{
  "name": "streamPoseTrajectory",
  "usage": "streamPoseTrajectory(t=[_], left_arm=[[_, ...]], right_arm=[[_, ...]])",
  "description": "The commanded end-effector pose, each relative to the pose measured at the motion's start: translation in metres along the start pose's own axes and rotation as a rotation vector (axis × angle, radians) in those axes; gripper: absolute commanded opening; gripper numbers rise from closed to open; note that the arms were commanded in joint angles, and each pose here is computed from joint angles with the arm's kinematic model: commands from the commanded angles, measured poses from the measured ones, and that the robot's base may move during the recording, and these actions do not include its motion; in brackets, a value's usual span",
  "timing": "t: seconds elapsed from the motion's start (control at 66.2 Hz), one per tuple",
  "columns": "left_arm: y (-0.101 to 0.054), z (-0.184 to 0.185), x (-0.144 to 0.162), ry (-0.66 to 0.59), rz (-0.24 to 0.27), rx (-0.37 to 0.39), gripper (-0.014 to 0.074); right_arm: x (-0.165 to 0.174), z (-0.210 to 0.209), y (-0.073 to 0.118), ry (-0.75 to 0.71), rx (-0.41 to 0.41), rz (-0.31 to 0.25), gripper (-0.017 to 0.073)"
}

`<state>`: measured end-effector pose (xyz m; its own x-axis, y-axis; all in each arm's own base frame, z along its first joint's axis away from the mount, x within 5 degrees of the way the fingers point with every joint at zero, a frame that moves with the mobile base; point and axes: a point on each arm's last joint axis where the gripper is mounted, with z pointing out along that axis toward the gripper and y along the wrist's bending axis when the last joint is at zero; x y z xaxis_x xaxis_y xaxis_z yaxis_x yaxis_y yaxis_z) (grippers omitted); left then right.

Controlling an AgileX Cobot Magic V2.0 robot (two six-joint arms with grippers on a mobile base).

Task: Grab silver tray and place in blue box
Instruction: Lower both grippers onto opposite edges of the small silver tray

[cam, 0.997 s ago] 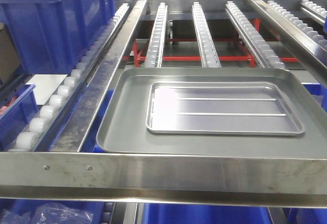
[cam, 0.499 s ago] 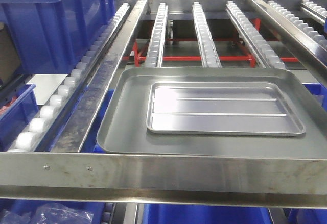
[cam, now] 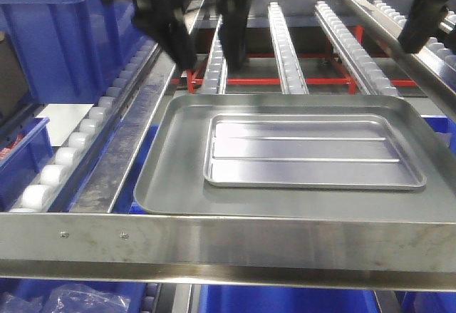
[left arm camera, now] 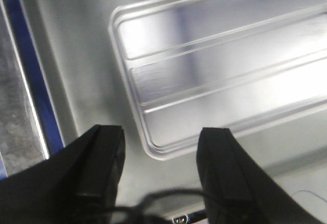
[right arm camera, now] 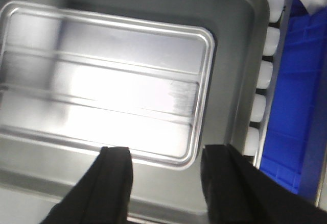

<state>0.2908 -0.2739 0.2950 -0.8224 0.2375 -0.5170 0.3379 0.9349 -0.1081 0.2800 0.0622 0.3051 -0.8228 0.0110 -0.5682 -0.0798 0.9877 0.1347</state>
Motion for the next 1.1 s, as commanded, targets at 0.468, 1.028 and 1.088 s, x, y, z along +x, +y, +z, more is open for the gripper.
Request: streamPoseTrajectory(t=[0.468, 1.028, 1.088], left_arm=[[0.017, 0.034, -0.025, -0.011, -0.191, 0.003, 0.0253], [0.018, 0.060, -0.024, 0.001, -0.201, 0.007, 0.0253], [0.018, 0.060, -0.024, 0.001, -0.201, 0.007, 0.0253]], right_arm=[[-0.020, 0.063, -0.018, 0.060, 0.045, 0.054, 0.0426], [-0.015, 0.108, -0.022, 0.098, 0.054, 0.034, 0.0426], [-0.014, 0.111, -0.022, 0.105, 0.055, 0.035, 0.0426]])
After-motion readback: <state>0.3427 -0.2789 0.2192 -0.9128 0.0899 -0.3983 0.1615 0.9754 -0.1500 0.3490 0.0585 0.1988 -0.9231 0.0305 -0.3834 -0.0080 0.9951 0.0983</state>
